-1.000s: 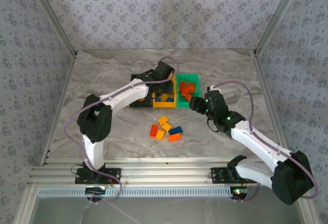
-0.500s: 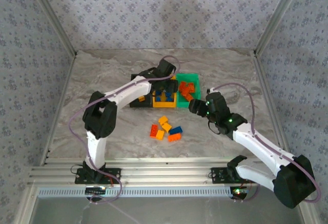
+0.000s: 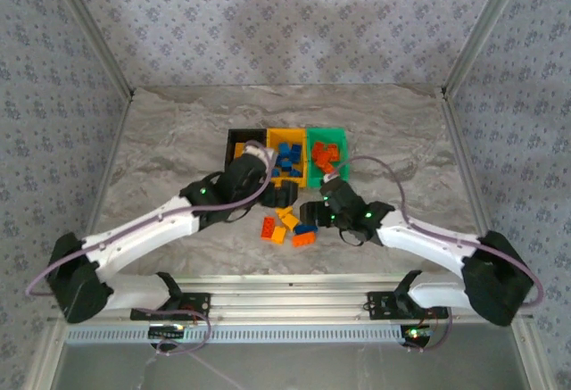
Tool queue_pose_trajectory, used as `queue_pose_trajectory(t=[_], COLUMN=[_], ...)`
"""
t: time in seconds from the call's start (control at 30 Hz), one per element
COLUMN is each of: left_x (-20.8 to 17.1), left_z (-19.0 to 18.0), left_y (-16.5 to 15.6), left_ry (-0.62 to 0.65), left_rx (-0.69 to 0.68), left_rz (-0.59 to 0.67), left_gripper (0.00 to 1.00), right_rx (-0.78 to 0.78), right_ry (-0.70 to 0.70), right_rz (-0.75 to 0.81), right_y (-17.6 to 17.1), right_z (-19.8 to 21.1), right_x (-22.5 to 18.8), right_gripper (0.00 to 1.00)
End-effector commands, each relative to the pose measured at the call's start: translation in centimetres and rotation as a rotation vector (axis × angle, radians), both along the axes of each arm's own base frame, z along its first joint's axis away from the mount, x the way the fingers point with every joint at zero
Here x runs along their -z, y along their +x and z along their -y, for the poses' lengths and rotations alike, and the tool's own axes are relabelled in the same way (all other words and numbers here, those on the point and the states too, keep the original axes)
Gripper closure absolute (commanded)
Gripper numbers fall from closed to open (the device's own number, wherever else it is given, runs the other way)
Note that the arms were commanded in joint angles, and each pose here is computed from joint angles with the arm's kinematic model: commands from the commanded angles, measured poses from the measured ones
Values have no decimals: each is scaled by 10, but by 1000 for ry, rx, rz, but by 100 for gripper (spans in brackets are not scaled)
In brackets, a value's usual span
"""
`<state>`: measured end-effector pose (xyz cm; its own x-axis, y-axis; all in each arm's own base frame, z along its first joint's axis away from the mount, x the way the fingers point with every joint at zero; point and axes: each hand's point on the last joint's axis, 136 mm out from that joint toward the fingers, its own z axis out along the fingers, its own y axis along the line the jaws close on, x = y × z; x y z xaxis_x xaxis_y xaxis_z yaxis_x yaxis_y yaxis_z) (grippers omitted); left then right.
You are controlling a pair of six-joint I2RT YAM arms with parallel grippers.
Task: Sort the legos into containers by color
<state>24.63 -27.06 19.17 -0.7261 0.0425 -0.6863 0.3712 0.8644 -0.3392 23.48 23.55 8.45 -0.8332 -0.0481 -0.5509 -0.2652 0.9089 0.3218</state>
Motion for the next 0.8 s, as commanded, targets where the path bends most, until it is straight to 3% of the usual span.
queue_pose_trajectory(t=[0.0,0.3,0.57,0.77], left_x=[8,51,62,63], left_z=[-42,-118,-144,-153], left_y=[-9,-44,-52,-52], left_ry=[6,53,41,50], left_rx=[-133,-310,-395,-419], left_rz=[18,-29,-26,-26], left_gripper=[0,1,0,0], right_rx=[-36,-89,-123,-140], right_ry=[-44,-118,-181,-193], right_rz=[62,56,0,-25], right_y=[11,36,46,41], right_z=[-23,-66,-88,-93], right_x=[-7,14,41,52], right_gripper=[19,20,24,34])
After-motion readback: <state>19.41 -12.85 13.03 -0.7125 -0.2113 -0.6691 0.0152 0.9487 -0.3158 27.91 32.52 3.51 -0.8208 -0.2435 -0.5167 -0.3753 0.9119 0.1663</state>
